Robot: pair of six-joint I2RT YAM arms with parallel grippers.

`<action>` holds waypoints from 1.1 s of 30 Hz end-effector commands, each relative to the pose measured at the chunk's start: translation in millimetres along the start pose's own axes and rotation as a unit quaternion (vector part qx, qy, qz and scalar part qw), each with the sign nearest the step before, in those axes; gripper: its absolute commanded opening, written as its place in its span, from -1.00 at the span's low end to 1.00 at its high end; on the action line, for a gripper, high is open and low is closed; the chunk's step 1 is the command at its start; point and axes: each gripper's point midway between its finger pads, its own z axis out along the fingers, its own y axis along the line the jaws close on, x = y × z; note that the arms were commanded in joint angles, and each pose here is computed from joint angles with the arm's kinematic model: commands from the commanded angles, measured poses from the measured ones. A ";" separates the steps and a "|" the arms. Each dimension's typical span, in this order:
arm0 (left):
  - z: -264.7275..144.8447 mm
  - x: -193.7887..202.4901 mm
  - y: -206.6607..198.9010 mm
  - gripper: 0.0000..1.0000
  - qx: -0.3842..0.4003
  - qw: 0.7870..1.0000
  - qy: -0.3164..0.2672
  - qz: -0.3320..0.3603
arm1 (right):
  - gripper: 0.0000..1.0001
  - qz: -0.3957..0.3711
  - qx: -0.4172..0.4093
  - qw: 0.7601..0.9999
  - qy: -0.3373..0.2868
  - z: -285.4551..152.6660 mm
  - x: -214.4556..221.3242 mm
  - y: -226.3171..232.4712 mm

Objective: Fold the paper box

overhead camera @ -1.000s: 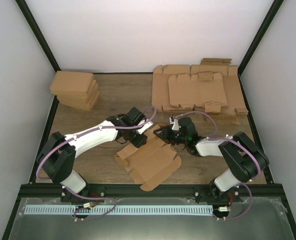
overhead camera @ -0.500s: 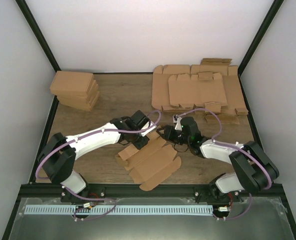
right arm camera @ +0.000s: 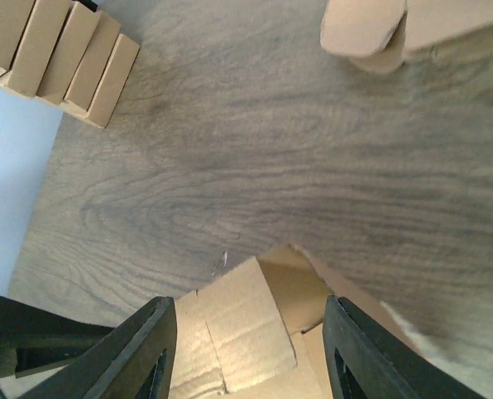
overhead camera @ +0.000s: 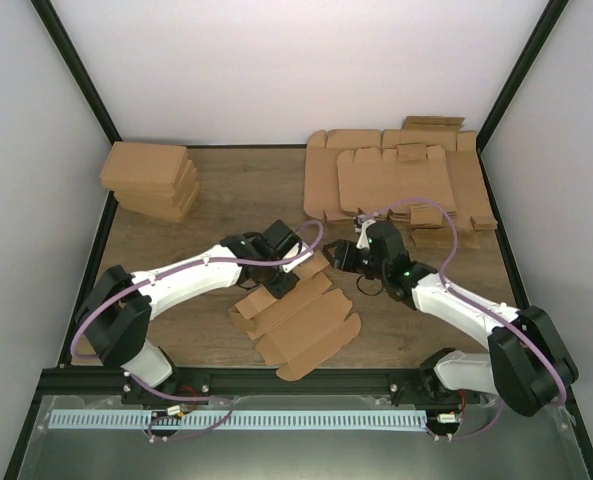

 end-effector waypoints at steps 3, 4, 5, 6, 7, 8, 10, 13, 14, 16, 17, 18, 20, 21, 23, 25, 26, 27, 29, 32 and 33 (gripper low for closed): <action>-5.4 -5.3 -0.7 -0.08 -0.004 1.000 -0.004 0.007 | 0.01 -0.077 0.008 0.997 0.015 -8.3 -23.6 11.9; -5.3 -5.6 -1.1 -0.08 -0.003 1.000 -0.004 0.007 | 0.01 -0.085 0.005 0.996 0.023 -6.6 -23.7 14.5; -5.6 -5.7 -1.6 -0.06 -0.001 1.000 -0.004 0.007 | 0.00 -0.090 0.004 0.995 0.033 -4.2 -23.0 16.0; -5.9 -5.7 -2.8 -0.04 0.003 1.000 -0.004 0.008 | -0.02 -0.092 0.005 0.995 0.044 -1.3 -21.3 15.9; -5.8 -5.7 -4.0 -0.03 0.007 1.000 -0.003 0.008 | -0.04 -0.093 0.006 0.994 0.053 2.1 -19.7 15.1; -5.9 -6.1 -5.4 -0.03 0.010 1.000 -0.004 0.009 | -0.08 -0.091 0.009 0.994 0.063 5.9 -17.2 13.0; -7.1 -7.6 -6.5 -0.03 0.013 1.000 -0.006 0.008 | -0.16 -0.088 0.012 0.993 0.076 12.0 -12.7 9.1; -8.4 -9.0 -7.1 -0.03 0.014 1.000 -0.008 0.010 | -0.28 -0.081 0.015 0.992 0.092 19.9 -5.0 3.1; -8.7 -9.3 -7.3 -0.03 0.015 1.000 -0.008 0.010 | -0.31 -0.079 0.014 0.992 0.096 21.8 -2.8 2.4; -9.5 -9.7 -7.7 -0.03 0.016 1.000 -0.009 0.010 | -0.36 -0.076 0.010 0.991 0.110 25.9 4.3 -0.2; -9.5 -9.7 -7.9 -0.03 0.017 1.000 -0.009 0.010 | -0.38 -0.074 0.008 0.991 0.114 27.5 6.3 -1.1; -9.7 -9.4 -8.5 -0.03 0.017 1.000 -0.008 0.011 | -0.39 -0.074 0.006 0.990 0.121 29.8 10.0 -2.4; -9.5 -9.4 -8.4 -0.03 0.018 1.000 -0.008 0.010 | -0.41 -0.073 0.002 0.989 0.131 32.4 15.1 -3.6; -9.7 -9.8 -9.1 -0.03 0.020 1.000 -0.009 0.011 | -0.42 -0.072 -0.002 0.988 0.135 33.1 17.8 -3.5; -9.4 -10.5 -10.2 -0.03 0.022 1.000 -0.011 0.010 | -0.49 -0.071 -0.010 0.987 0.144 34.0 22.3 -2.7; -9.7 -11.4 -10.4 -0.03 0.023 1.000 -0.013 0.009 | -0.50 -0.069 -0.016 0.986 0.151 33.7 26.0 -2.3; -9.8 -12.0 -10.5 -0.03 0.024 1.000 -0.014 0.009 | -0.50 -0.068 -0.017 0.986 0.153 33.3 27.7 -2.7; -10.4 -13.1 -11.4 -0.03 0.026 0.999 -0.017 0.009 | -0.51 -0.067 -0.016 0.985 0.156 32.7 30.3 -4.0; -12.3 -15.8 -13.4 -0.03 0.032 0.999 -0.023 0.008 | -0.51 -0.065 -0.022 0.984 0.165 31.8 36.5 -4.7; -16.7 -20.5 -17.9 -0.03 0.044 0.998 -0.035 0.010 | -0.51 -0.062 -0.039 0.981 0.182 31.2 46.5 -2.8; -17.7 -21.9 -18.5 -0.03 0.047 0.998 -0.038 0.010 | -0.51 -0.060 -0.045 0.979 0.188 30.9 49.5 -1.9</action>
